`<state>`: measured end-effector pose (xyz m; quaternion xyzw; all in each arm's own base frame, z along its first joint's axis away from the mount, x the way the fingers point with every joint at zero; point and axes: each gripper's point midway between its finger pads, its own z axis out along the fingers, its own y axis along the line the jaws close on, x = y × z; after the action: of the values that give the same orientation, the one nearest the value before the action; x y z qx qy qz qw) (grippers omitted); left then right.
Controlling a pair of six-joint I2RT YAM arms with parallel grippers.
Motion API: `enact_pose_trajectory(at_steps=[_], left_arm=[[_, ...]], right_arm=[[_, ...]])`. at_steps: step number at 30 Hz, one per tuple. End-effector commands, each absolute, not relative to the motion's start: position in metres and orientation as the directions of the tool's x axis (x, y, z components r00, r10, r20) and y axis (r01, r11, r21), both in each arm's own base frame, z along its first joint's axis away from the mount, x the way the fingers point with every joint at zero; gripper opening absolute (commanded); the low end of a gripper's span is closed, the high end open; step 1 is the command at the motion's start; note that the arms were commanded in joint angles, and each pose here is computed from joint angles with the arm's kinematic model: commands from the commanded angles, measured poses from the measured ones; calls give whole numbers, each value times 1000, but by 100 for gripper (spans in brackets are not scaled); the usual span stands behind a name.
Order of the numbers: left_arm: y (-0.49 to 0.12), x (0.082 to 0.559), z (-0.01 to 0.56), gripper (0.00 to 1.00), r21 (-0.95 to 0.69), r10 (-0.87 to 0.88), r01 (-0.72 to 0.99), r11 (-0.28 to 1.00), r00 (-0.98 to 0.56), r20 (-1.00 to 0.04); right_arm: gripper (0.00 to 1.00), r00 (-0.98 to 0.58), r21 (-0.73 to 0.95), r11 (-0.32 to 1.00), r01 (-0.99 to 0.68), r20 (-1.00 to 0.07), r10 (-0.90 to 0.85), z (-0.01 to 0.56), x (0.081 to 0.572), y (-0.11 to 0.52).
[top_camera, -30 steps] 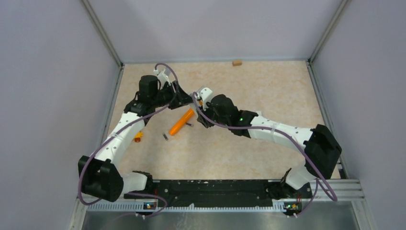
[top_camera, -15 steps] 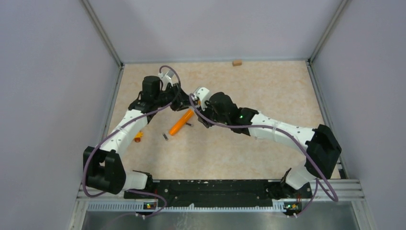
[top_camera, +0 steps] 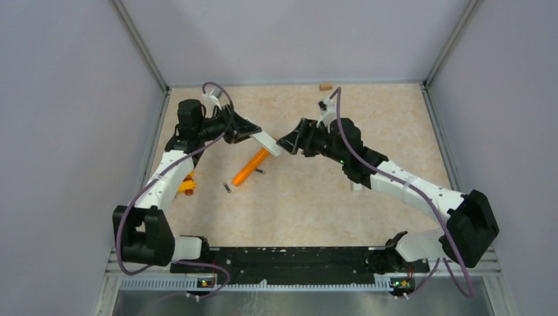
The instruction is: Load the batteries into the remote control
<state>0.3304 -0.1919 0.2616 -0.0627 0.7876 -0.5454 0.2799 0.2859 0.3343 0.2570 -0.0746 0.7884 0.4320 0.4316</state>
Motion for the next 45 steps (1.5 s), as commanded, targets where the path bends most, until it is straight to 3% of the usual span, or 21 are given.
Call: enact_pose_trajectory(at_steps=[1, 6, 15, 22, 34, 42, 45], left_arm=[[-197, 319, 323, 0, -881, -407, 377, 285, -785, -467], [-199, 308, 344, 0, -882, -417, 414, 226, -777, -472], [-200, 299, 357, 0, -887, -424, 424, 181, -781, -460], [-200, 295, 363, 0, -888, -429, 429, 163, -780, -456], [-200, 283, 382, 0, -914, -441, 392, 99, -807, -394], [-194, 273, 410, 0, -911, -477, 412, 23, -797, -372], [-194, 274, 410, 0, -909, -480, 416, 24, -793, -375]], right_arm=[[73, -674, 861, 315, -398, -508, 536, 314, 277, 349], [72, -713, 920, 136, -367, -372, 594, 329, 274, 356], [69, -749, 923, -31, -383, -290, 596, 344, 269, 365], [65, -750, 924, -13, -382, -302, 588, 340, 273, 373], [26, -718, 887, 78, -455, -418, 556, 320, 265, 369], [25, -678, 845, 108, -524, -490, 547, 314, 248, 351], [29, -685, 855, 123, -504, -482, 546, 309, 248, 349]])
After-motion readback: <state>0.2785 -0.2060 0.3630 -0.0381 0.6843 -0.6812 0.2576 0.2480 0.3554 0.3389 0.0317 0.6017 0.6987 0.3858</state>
